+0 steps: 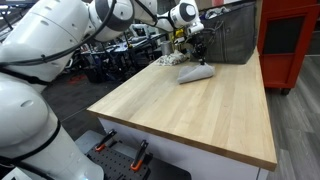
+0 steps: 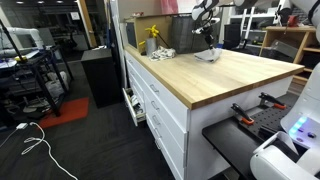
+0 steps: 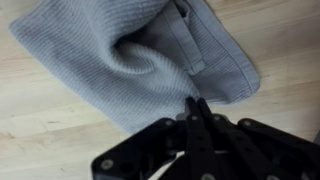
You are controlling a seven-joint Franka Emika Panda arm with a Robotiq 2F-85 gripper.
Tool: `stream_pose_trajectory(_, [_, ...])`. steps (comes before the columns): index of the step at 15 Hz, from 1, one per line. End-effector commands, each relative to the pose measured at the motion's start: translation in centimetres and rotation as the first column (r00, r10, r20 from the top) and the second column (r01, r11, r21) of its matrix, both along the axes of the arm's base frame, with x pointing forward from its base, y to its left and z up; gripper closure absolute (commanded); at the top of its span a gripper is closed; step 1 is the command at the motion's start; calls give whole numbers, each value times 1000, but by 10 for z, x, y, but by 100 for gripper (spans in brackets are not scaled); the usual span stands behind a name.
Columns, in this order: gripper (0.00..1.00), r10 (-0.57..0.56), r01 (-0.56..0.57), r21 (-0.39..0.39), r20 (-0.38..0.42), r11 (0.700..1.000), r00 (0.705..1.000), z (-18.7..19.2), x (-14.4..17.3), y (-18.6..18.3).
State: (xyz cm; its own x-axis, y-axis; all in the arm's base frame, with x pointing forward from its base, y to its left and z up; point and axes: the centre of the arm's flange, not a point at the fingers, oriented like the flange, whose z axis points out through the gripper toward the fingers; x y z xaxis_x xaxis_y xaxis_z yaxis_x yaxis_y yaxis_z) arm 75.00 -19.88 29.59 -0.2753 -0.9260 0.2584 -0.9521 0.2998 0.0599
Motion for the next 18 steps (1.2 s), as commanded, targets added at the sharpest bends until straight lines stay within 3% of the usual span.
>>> stream_pose_trajectory(1, [99, -33, 33, 12, 7, 999, 999, 8, 31, -18])
stream_pose_trajectory(15, [99, -47, 47, 14, 55, 999, 997, 17, 57, -16])
stream_pose_trajectory(16, [93, -43, 43, 1, 50, 999, 998, 14, 56, -14])
stream_pose_trajectory(17, [71, -30, 31, -13, 47, 999, 998, 12, 54, -12])
stream_pose_trajectory(18, [68, -17, 19, -31, 48, 999, 999, 10, 50, -9])
